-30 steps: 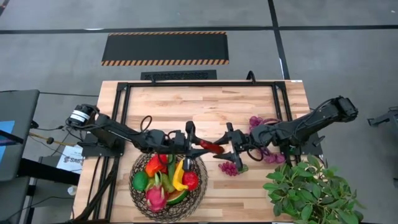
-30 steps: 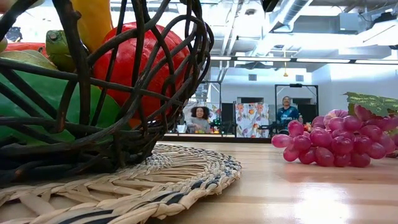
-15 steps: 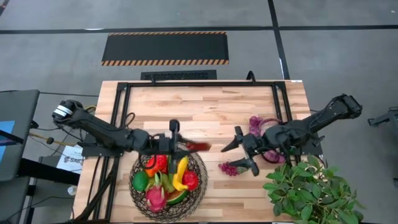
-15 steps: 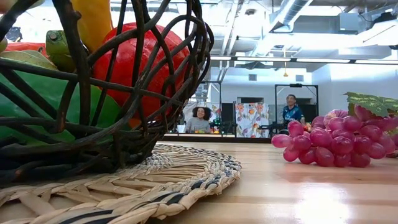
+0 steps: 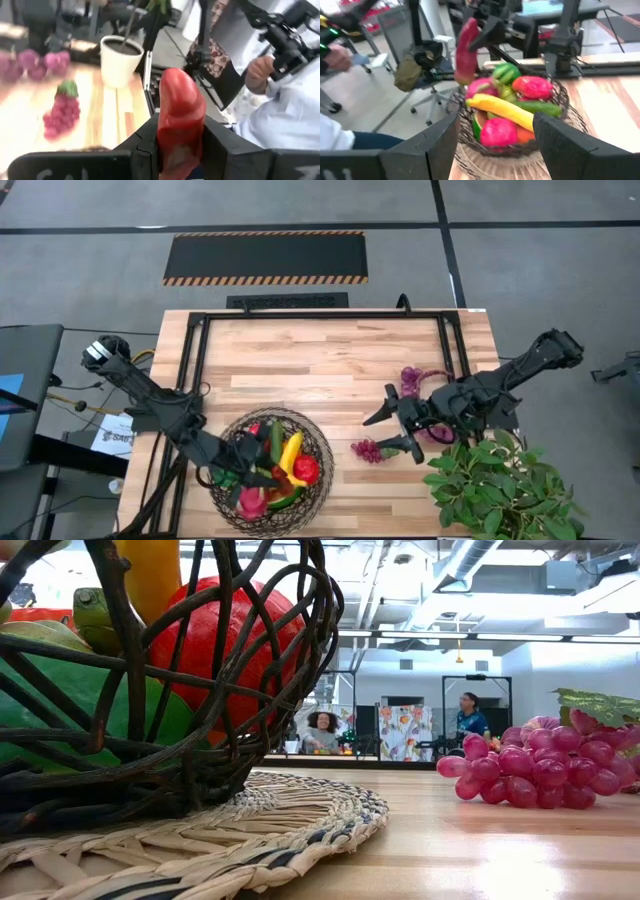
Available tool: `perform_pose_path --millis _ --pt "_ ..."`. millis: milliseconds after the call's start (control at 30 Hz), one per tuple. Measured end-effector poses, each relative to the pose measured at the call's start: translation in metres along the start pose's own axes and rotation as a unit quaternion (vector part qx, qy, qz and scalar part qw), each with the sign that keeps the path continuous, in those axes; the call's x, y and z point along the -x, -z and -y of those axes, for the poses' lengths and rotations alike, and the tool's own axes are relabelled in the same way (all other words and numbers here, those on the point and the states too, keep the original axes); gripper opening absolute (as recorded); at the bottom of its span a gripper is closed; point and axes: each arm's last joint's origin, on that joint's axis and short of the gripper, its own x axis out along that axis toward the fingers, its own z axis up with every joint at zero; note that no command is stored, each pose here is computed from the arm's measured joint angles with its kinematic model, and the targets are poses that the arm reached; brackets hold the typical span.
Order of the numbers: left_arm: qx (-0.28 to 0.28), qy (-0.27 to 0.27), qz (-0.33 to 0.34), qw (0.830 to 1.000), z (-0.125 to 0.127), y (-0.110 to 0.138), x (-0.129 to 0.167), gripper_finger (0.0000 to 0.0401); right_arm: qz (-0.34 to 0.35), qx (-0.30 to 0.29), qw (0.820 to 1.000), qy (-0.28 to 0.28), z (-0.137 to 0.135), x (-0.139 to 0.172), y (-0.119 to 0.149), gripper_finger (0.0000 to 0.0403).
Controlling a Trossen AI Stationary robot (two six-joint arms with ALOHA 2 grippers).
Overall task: Build produce basket
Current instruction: Put the chili pepper into the woven basket
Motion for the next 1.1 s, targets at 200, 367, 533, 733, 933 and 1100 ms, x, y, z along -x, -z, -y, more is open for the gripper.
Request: perform_pose_path --millis 200,367,533,733,933,1100 --pt "0.054 -0.034 -0.023 0.998 0.001 0.009 0.002 0.0079 -0.011 -0.007 1.000 0.009 0.003 -0.004 0.003 0.0276" --pt "0.082 -0.067 -0.061 0.993 -0.004 0.018 0.002 0.0079 -0.025 -0.010 1.000 0.013 0.003 -0.008 0.007 0.0276" --pt "0.104 -0.074 -0.101 0.987 -0.007 0.033 -0.009 0.0079 -0.029 -0.010 0.999 0.013 0.003 -0.011 0.009 0.0276" --pt "0.139 -0.081 -0.148 0.976 -0.017 0.049 -0.027 0.0079 -0.035 -0.009 0.999 0.015 0.004 -0.013 0.011 0.0276" --pt "0.164 -0.062 -0.178 0.968 -0.020 0.052 -0.030 0.0103 -0.059 -0.021 0.998 0.020 0.004 -0.015 0.017 0.0276" --pt "0.177 -0.052 -0.189 0.965 -0.020 0.052 -0.030 0.0165 -0.097 -0.029 0.994 0.031 0.006 -0.014 0.024 0.0276"
